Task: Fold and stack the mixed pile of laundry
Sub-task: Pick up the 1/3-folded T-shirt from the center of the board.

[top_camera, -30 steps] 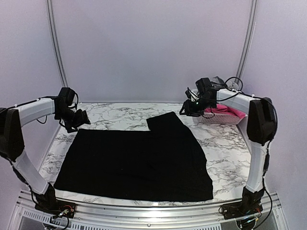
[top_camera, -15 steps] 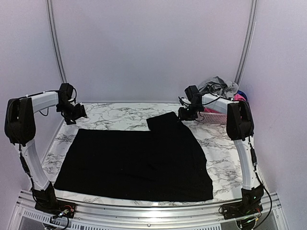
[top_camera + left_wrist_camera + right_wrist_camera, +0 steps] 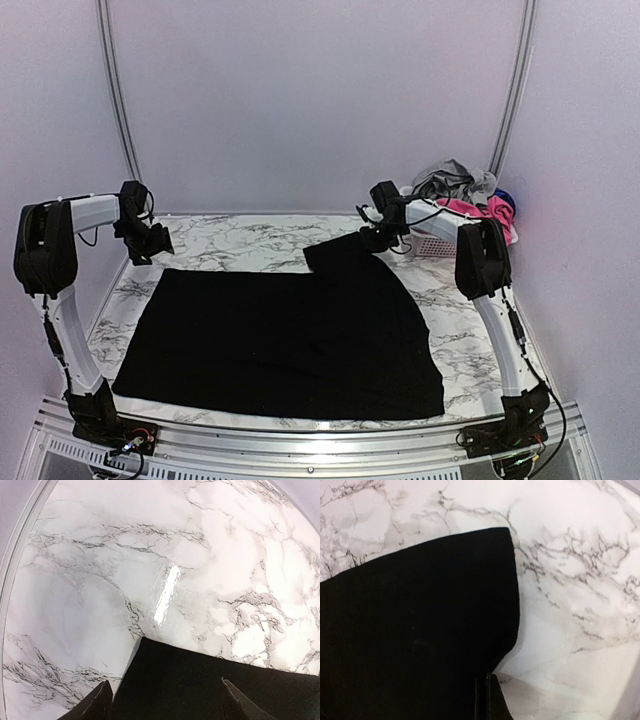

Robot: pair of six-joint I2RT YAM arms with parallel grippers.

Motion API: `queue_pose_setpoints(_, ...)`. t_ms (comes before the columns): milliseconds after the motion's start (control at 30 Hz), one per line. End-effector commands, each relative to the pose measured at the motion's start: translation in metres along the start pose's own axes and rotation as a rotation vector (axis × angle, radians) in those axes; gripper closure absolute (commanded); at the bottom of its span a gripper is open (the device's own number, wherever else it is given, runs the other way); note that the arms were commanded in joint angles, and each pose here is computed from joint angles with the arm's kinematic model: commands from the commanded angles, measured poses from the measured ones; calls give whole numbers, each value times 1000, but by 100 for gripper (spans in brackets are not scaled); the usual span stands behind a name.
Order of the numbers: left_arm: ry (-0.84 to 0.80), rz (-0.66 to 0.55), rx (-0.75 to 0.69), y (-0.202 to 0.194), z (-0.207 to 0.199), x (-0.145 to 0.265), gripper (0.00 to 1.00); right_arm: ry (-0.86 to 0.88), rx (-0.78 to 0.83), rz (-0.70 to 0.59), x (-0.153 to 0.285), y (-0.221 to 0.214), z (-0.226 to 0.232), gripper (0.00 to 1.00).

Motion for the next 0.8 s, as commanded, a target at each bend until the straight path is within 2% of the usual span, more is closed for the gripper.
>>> queue_pose_setpoints(0, -35, 36, -34, 0, 8, -12, 26, -15, -65, -4, -14, 13, -30, 100)
queue_pose_setpoints(200, -147, 49, -50, 0, 9, -30, 43, 107, -79, -53, -6, 32, -21, 100)
queue_pose_setpoints(500, -116, 50, -95, 1, 16, -52, 48, 160, -110, -60, -5, 35, -13, 100)
queue_pose_setpoints(767, -147, 73, -85, 1, 14, -69, 62, 150, -125, -76, -6, 38, -18, 100)
Point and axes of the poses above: each gripper's point midway between its finger pads, its own x axis back along the fingers, its own z axis along the line the jaws close on, y = z × x, the point moved 4 cm from there along x, back along the fingers, and after that the axes turned 13 degrees about -x, right-handed, at the moved point
